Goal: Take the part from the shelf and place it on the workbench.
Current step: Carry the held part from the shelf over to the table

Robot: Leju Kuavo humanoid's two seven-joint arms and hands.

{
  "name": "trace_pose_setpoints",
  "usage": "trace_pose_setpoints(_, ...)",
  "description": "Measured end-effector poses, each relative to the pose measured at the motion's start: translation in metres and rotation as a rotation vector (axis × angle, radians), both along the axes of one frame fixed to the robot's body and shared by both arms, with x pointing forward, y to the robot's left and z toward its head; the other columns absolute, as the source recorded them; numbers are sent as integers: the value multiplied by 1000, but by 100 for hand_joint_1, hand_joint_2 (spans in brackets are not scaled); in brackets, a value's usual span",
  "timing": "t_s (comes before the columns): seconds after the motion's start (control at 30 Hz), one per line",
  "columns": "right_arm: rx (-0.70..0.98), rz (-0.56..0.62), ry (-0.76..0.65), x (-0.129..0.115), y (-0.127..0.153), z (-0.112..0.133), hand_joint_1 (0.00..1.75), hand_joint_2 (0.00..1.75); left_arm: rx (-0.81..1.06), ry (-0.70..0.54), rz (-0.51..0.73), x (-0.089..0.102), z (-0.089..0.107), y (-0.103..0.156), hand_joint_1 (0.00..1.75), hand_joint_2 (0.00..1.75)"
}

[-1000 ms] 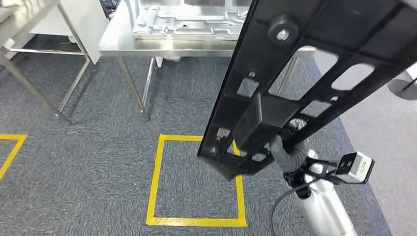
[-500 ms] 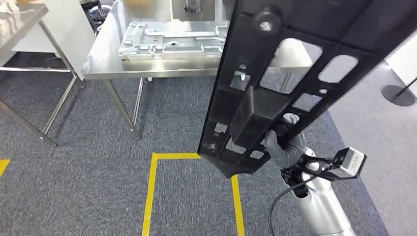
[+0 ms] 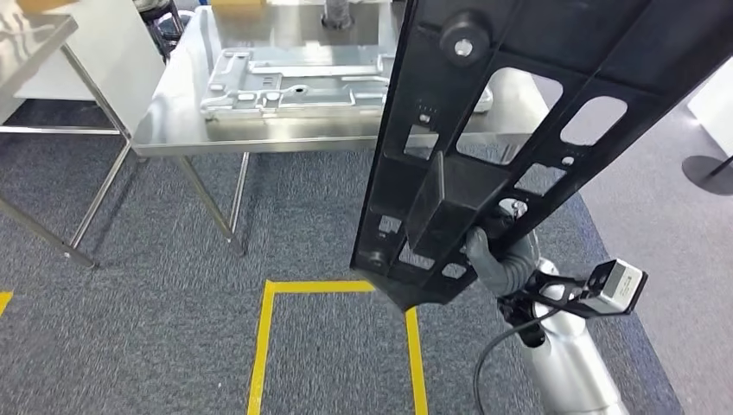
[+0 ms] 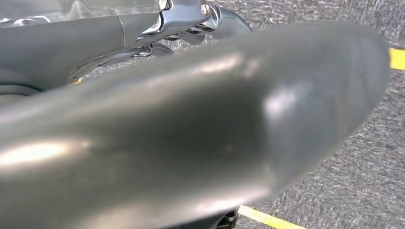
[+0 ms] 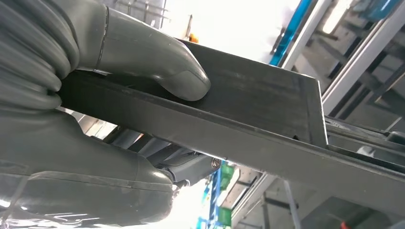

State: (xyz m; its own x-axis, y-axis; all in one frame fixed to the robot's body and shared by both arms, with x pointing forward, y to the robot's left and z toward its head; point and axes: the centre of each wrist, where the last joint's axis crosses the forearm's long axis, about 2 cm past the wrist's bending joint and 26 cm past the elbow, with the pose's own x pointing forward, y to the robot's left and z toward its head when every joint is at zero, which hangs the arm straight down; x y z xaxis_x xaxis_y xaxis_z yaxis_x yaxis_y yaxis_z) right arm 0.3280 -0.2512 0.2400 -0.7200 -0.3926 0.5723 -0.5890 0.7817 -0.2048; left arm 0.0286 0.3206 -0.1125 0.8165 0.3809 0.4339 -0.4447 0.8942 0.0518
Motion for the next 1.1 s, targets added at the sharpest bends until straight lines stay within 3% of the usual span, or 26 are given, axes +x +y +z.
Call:
trace_pose_setpoints(0.43,-11,-8,13,1,0,-1,175,175,4,15,0,-8,-1,2,0,0)
trace_pose_setpoints(0.7,-62,-132,58,7,-1,8,175,175,6,4,10,-4,0,0,0,0)
trace_pose_setpoints(1.1,-93,-160,56,4,-4,13,175,175,8,0,13,-2,0,0,0,0)
